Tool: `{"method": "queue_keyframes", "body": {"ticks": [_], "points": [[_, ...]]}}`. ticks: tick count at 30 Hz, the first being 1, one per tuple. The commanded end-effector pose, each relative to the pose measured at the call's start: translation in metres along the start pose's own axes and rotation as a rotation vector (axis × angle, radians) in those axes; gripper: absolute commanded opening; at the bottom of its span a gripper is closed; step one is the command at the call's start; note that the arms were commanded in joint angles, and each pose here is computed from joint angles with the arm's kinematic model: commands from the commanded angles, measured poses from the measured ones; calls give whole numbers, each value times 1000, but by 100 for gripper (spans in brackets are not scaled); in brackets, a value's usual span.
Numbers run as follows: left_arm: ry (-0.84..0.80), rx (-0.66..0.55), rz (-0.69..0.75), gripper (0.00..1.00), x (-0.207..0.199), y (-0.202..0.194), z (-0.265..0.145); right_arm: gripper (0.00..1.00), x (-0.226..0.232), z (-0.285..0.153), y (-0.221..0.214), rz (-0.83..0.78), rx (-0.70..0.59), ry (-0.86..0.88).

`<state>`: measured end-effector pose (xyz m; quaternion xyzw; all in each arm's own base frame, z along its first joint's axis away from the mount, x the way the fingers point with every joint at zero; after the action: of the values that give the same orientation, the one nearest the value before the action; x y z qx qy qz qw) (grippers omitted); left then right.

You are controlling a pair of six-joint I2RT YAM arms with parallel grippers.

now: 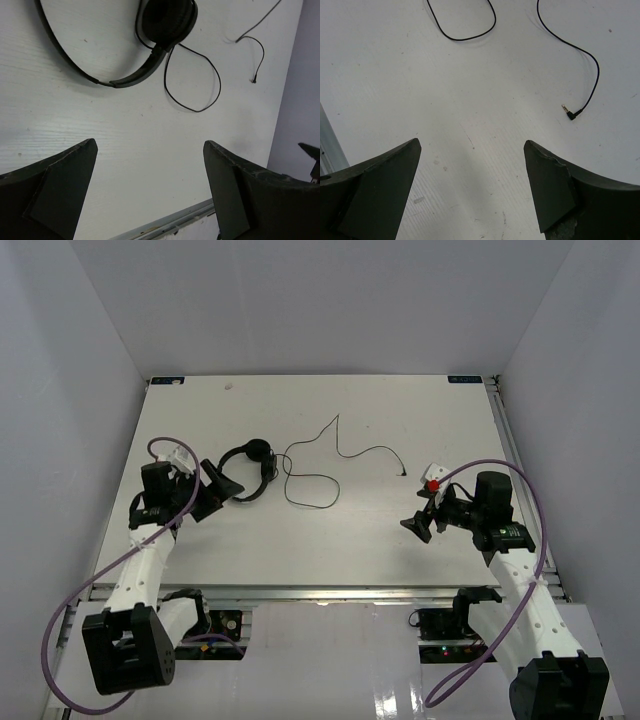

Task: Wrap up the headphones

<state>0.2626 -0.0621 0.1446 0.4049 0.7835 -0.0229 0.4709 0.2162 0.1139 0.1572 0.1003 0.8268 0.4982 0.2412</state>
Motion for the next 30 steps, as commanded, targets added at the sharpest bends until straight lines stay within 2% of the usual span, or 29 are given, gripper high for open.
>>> {"method": "queue_keyframes", "body": {"ticks": [1, 6, 14, 17, 22, 27, 30], "points": [[185, -76, -170, 98, 4, 27, -4, 90, -2, -1, 6, -31, -20, 1], [313, -73, -213, 98, 18, 40, 4, 90, -6, -3, 8, -39, -12, -21], [456, -54, -130, 96, 33, 70, 29, 90, -7, -3, 9, -35, -18, -26], [477, -32, -96, 85, 33, 76, 44, 90, -7, -3, 8, -33, -12, -30], [557, 7, 13, 77, 40, 76, 72, 90, -8, -3, 6, -28, -5, -36], [594, 50, 52, 68, 53, 57, 89, 90, -10, -2, 4, -24, 4, -42], [627, 32, 59, 62, 62, 57, 94, 90, -11, -1, 3, -21, 7, -43]]}}
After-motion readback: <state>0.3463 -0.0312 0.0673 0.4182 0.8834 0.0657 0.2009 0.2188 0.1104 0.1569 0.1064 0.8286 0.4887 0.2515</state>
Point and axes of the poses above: each gripper's point midway between its finger pads, its own z axis out along the fingers, its own x axis along the line the jaws close on, y = z × x, the point moved 2 cm from there along -z, back along the fingers, and after that the axes turned 11 degrees about -z, right-handed, at the moved point
